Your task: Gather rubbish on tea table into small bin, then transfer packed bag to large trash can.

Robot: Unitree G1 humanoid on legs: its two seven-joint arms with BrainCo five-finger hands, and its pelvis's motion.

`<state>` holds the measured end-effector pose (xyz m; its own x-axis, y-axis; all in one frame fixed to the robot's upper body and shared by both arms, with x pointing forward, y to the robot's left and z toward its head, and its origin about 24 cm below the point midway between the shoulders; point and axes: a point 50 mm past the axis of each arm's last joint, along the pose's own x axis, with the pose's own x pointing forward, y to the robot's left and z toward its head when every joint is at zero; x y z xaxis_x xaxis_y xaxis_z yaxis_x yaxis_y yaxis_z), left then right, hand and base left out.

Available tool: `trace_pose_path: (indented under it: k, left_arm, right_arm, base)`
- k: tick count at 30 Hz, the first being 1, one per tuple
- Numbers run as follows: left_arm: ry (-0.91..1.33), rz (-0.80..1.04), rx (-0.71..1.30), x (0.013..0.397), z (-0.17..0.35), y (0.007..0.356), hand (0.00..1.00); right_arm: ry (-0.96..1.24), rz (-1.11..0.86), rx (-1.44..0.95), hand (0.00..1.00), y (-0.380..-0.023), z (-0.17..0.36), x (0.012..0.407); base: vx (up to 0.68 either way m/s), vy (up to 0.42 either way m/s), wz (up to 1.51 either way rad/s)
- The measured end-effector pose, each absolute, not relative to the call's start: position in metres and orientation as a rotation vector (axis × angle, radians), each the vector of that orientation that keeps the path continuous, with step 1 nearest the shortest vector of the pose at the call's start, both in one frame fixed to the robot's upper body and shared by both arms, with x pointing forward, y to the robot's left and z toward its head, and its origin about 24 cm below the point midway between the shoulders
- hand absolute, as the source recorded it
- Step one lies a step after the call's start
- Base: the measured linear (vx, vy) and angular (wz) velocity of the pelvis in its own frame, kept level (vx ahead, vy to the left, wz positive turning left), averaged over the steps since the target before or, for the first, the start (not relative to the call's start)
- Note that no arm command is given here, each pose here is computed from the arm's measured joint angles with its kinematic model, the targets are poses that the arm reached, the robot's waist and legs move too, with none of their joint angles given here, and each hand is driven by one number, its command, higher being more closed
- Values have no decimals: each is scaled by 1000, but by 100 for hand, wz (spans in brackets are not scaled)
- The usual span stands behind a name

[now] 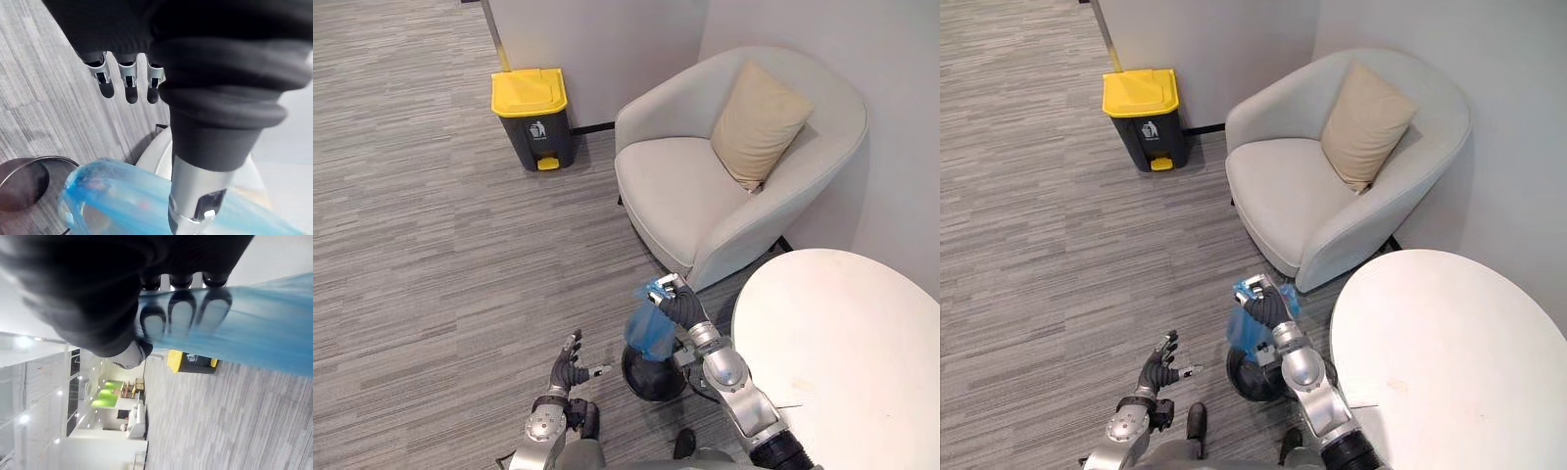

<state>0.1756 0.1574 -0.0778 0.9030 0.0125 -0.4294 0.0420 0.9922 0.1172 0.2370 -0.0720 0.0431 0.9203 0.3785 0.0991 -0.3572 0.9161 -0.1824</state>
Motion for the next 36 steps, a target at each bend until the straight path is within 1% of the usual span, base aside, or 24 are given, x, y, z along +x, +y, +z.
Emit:
trace_pose_path:
  k: [4,10,15,18,25,32,36]
  left_arm:
    - [348,-70,165,185,-61,149,0]
    - [190,-157,235,196,-35,131,0]
    - [74,-199,309,207,-16,116,0]
    - [9,-195,360,210,-6,112,0]
    - [-42,-183,416,216,1,105,0]
    - [-95,-138,415,226,14,95,0]
    - [-101,-122,408,228,16,92,0]
  right_arm:
    - [-213,439,-135,100,-67,62,243]
    - [-258,460,-123,100,-65,74,252]
    - [-304,505,-129,100,-54,85,256]
    - [-320,503,-118,100,-52,90,258]
    - [-342,518,-46,100,-48,101,262]
    - [-405,632,103,100,-24,124,253]
    - [-398,646,153,100,-20,127,252]
  base:
    - [-2,2,-1]
    - [48,-4,-3]
    - [7,-3,-5]
    - [-16,-10,-5]
    - [-11,-4,-3]
    - [3,1,-1]
    - [0,0,0]
